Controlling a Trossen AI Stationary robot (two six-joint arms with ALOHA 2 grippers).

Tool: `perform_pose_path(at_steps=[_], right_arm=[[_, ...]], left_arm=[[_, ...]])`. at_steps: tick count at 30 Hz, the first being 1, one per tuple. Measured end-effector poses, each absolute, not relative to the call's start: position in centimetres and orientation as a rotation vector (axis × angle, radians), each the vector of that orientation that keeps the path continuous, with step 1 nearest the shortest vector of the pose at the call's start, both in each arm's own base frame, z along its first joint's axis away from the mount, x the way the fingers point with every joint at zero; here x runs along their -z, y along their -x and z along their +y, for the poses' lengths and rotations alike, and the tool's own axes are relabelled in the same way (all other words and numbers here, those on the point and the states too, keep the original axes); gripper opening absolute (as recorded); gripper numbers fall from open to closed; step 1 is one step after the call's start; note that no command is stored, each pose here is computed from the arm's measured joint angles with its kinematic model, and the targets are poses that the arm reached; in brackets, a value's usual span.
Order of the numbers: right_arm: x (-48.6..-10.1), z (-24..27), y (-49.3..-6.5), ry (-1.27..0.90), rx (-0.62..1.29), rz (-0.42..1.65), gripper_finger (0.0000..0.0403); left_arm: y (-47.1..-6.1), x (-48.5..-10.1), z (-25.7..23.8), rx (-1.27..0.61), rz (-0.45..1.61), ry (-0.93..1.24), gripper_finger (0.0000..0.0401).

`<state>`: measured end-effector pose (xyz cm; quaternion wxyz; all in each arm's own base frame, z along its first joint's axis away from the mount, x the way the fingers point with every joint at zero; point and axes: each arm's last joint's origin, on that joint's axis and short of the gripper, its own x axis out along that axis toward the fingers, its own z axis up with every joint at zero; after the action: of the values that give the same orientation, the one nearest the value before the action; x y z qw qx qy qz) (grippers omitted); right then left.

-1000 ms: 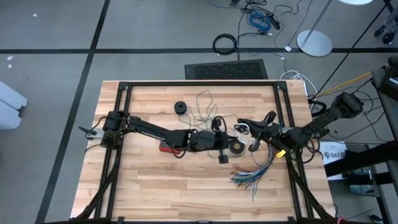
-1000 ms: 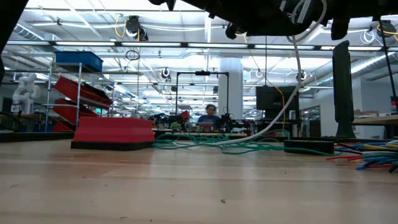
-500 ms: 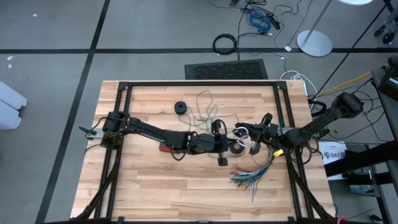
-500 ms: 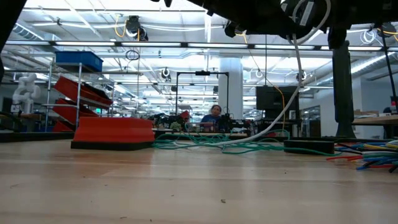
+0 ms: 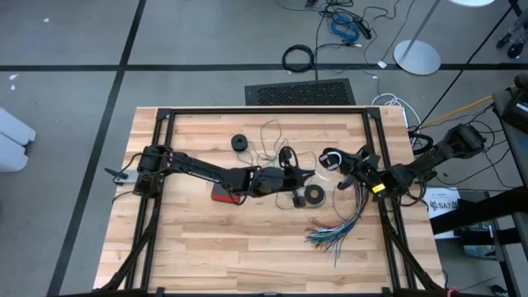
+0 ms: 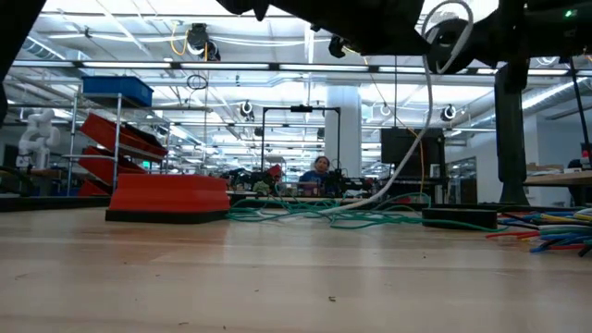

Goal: Coiling cords
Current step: Coil the white wire cable on the spool

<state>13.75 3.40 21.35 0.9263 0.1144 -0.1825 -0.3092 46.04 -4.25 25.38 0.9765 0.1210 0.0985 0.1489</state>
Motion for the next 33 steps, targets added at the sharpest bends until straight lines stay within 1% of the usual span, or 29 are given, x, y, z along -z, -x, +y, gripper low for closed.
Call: perform_pose_path(at_steps=[9,14,18,23,33], right_arm=[[-21.3,0.9,-14.5,-0.302,0.768,-0.485,0.0000],[-21.4,-0.4,-15.4,-0.366,0.755,-0.552,0.0000],[-22.3,-1.1,-16.7,-0.369,0.741,-0.591,0.0000],[-22.9,-1.6,-18.3,-0.348,0.748,-0.576,0.0000],[-21.9,-2.0,-19.6,-0.390,0.768,-0.545,0.0000]], left_arm=[[-46.2,-25.6,-1.5,-0.368,0.190,-0.289,0.0000],[-46.3,-25.9,-0.3,-0.399,0.176,-0.322,0.0000],[-46.3,-26.1,0.3,-0.419,0.167,-0.359,0.0000],[-46.2,-26.2,0.5,-0.485,0.192,-0.448,0.0000],[-46.0,-26.2,0.7,-0.602,0.242,-0.532,0.0000]])
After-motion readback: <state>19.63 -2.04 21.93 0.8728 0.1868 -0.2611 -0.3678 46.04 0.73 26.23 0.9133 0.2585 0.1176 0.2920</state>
